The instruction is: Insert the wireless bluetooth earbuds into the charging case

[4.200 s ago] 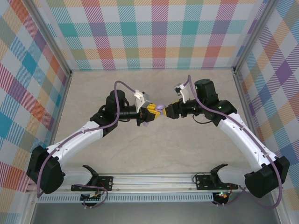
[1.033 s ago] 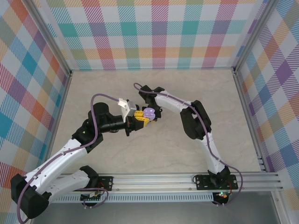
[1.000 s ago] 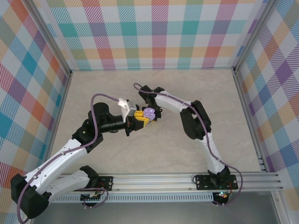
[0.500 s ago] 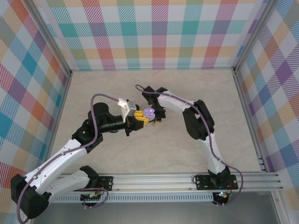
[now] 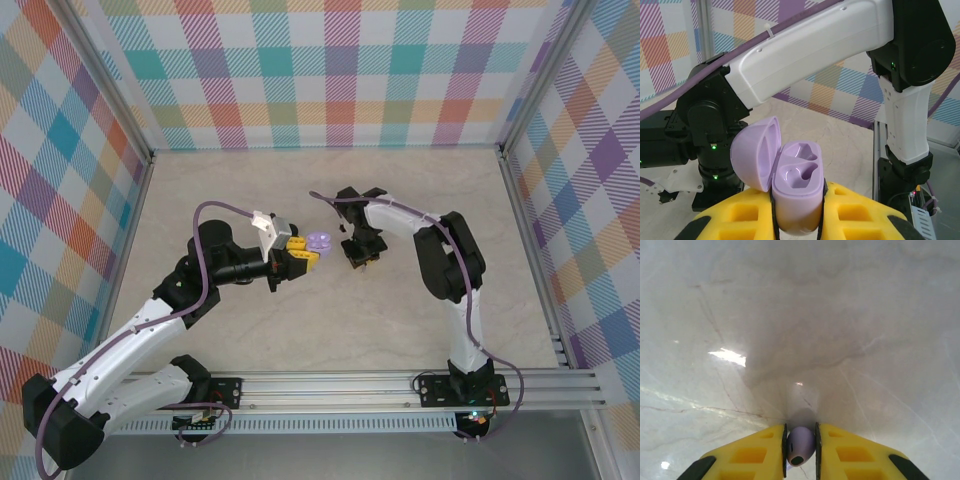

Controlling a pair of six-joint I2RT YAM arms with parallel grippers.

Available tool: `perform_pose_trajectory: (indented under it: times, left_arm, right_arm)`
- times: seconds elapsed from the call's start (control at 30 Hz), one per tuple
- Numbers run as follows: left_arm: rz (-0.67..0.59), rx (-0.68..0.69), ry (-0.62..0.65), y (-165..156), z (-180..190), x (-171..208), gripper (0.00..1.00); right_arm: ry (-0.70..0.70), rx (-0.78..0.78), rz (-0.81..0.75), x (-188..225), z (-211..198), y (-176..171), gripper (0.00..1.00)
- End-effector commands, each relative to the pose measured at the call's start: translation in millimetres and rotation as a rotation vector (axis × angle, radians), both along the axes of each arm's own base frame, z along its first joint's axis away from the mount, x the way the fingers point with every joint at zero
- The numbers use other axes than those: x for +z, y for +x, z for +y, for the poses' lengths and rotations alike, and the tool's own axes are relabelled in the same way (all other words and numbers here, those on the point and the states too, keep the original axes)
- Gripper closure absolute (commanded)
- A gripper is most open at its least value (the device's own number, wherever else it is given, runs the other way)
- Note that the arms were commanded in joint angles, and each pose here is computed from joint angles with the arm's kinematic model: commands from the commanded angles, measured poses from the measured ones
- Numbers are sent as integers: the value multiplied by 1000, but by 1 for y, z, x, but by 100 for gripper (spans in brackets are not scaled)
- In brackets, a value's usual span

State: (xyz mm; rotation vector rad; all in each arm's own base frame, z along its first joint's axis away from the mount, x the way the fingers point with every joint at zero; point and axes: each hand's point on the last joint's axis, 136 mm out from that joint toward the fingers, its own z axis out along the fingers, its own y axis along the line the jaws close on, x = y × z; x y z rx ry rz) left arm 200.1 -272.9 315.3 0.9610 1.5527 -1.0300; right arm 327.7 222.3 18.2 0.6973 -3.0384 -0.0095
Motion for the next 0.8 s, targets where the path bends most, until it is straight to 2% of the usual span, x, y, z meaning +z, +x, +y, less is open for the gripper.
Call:
perform_pose_trajectory:
  times: [0.0,0.2,0.4,0.57,0.77]
  left_arm:
    - [-9,-27,-15,-7,-3,7,89]
    - [-8,-23,-13,-7,-2,7,89]
    - [-8,-20,-13,-7,-2,7,89]
    - [-6,-21,-12,-7,-2,7,89]
    - [-4,-23,-11,-7,-3,5,89]
  right_arm:
    - [6,83,25,4,-2,-11,75]
    - [21,3,14,12,3,-7,55]
    - [58,-193,30,18,7,-7,54]
    - [36,-366,19,18,1,-8,55]
    - [51,-464,9,15,1,-9,60]
